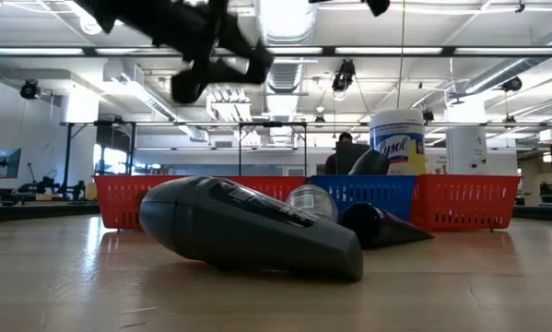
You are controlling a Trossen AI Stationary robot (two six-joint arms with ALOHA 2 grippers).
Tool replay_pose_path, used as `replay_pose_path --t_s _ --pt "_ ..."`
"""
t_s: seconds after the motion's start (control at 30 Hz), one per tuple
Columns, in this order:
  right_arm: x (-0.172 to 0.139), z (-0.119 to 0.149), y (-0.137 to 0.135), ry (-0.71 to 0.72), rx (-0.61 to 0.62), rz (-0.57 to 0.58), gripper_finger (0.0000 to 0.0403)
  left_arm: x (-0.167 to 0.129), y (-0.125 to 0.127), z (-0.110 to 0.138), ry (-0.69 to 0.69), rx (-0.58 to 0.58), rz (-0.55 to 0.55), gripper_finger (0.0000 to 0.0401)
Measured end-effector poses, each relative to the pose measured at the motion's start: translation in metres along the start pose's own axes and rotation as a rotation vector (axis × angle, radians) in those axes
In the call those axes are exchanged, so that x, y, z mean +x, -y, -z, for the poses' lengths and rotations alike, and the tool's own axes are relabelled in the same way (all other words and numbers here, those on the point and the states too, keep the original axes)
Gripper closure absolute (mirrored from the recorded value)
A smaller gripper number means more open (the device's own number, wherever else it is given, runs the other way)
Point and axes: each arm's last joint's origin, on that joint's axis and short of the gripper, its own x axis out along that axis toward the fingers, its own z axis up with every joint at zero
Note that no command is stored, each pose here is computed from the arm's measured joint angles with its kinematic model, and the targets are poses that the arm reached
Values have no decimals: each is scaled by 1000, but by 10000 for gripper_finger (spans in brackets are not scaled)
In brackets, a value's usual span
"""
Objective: Pick & Place Travel size toiletries
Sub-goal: Put the shave cream into the middle red bin
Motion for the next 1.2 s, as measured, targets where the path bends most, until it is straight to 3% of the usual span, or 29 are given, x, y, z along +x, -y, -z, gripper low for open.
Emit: replay_pose_path --t_s 0.13,0.23,0.43,0.57,0.7,0.97,1.1,1.2 --pt "-14 -9 7 41 17 60 110 10 -28 17 -103 -252 -58 273" --pt "-21 -11 12 40 38 95 96 19 -42 37 -198 -372 -48 273" --pt "-23 -11 14 33 37 113 78 40 -51 63 -270 -503 -19 273" --pt "-19 -8 13 26 59 120 69 57 -48 67 -311 -517 -24 266" --pt "-17 -5 14 2 54 126 59 67 -41 66 -336 -514 -15 222" --pt "-20 -3 14 -12 38 129 51 59 -39 60 -370 -496 -56 168" --pt "-21 -1 17 -39 14 152 60 48 -30 50 -349 -420 3 166" --pt "-22 2 19 -92 -5 148 67 37 -17 43 -391 -276 114 166"
